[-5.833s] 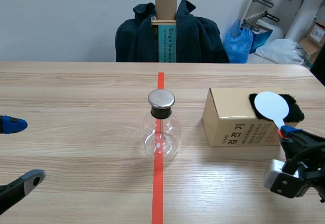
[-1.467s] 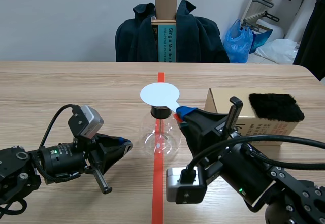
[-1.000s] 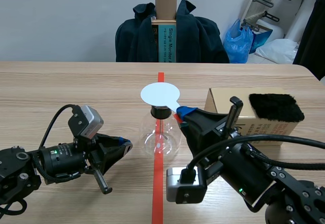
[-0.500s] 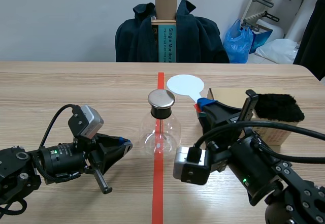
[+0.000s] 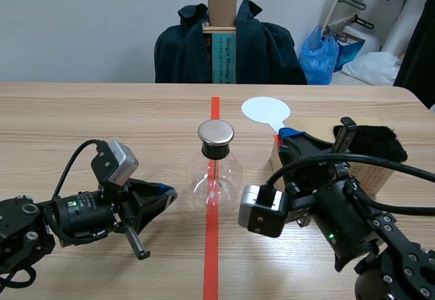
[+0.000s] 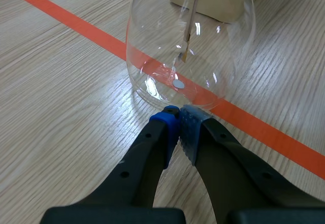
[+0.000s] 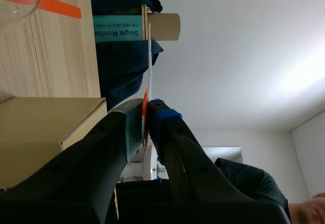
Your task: Do the electroscope experiment.
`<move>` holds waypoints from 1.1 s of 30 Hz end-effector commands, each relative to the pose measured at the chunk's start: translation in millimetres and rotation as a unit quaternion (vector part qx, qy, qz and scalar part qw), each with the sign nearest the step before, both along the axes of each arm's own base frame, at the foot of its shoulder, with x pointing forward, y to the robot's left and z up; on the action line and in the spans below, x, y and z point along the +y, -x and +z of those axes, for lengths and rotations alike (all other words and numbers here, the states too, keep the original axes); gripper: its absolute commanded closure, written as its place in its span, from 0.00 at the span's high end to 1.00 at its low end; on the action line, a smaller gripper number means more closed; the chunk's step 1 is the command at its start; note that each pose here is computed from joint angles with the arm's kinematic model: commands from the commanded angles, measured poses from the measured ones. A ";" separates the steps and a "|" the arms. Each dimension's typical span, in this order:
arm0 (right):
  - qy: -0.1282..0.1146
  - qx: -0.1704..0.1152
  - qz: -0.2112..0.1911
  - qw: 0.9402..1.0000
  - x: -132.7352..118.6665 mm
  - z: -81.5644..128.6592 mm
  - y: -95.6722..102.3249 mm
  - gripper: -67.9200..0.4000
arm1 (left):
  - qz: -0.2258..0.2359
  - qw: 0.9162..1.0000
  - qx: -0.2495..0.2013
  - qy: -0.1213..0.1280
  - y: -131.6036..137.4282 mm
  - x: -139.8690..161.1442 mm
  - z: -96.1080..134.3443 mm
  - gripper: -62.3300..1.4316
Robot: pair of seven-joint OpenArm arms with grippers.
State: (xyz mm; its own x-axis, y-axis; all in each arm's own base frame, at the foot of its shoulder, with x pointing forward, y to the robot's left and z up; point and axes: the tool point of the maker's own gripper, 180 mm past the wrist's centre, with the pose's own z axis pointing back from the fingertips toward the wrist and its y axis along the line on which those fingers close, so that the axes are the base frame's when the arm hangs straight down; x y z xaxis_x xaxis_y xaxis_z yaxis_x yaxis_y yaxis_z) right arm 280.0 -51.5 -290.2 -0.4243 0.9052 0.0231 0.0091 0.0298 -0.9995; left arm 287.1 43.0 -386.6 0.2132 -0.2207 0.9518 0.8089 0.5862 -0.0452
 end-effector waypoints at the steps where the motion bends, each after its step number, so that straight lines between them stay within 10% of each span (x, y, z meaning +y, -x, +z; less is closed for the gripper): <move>1: 0.006 -0.020 0.007 1.000 -3.9 11.1 -4.4 0.02 | -0.001 1.000 -0.020 0.015 -7.5 -3.3 13.3 0.07; 19: 0.008 -0.034 0.153 0.988 38.3 13.9 25.5 0.02 | 0.007 1.000 -0.026 0.010 -10.3 -1.1 13.1 0.07; 33: 0.009 -0.034 0.176 0.984 44.4 13.5 31.4 0.02 | 0.007 1.000 -0.025 0.010 -9.3 -1.1 12.4 0.07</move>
